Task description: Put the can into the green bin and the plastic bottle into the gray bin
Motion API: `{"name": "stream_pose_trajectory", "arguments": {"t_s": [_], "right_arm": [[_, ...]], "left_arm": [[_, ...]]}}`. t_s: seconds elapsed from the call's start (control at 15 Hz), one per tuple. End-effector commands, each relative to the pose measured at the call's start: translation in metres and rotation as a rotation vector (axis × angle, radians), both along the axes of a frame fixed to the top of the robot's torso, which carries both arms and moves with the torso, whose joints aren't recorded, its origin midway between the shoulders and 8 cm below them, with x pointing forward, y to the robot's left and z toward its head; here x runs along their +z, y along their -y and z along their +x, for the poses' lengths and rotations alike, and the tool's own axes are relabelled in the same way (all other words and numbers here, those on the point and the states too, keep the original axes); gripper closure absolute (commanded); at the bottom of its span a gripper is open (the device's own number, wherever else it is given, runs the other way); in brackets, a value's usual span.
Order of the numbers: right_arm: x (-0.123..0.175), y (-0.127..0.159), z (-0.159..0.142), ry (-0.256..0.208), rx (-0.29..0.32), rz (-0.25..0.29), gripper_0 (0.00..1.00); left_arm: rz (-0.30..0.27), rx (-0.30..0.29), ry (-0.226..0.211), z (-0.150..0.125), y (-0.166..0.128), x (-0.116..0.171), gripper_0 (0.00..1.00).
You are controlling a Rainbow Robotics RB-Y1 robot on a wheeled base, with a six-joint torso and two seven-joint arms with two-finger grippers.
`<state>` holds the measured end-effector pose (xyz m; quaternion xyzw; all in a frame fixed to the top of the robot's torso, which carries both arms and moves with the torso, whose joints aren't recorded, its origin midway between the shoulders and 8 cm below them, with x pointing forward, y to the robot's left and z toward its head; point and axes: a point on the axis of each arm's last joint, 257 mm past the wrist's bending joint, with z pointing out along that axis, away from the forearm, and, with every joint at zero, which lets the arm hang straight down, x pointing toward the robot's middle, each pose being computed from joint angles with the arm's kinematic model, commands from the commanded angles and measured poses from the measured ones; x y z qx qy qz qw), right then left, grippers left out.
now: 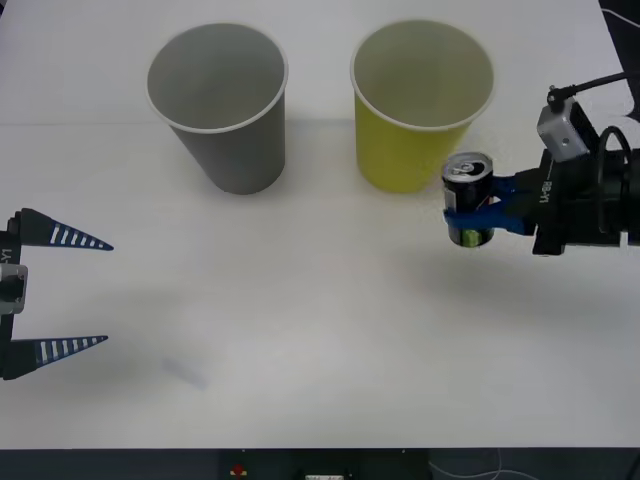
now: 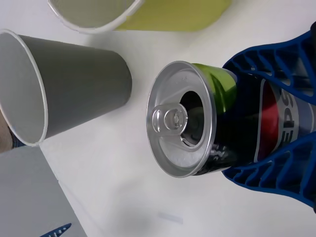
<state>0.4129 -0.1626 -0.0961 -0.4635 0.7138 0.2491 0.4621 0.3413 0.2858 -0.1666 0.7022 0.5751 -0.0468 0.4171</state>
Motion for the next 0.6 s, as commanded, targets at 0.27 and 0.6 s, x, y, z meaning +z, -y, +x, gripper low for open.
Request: {"name": "stream_pose_trajectory", "arguments": {"t_s": [0.27,0.6], "right_arm": [[0.038,0.015,0.006,-0.091,-0.161,0.004,1.00],[0.076,0.026,0.040,-0.088,-0.287,-0.020,1.00]], "left_arm": [[0.000,0.000,0.000,0.000,0.000,0.000,0.00],[0.000,0.000,0.000,0.000,0.000,0.000,0.00]]}}
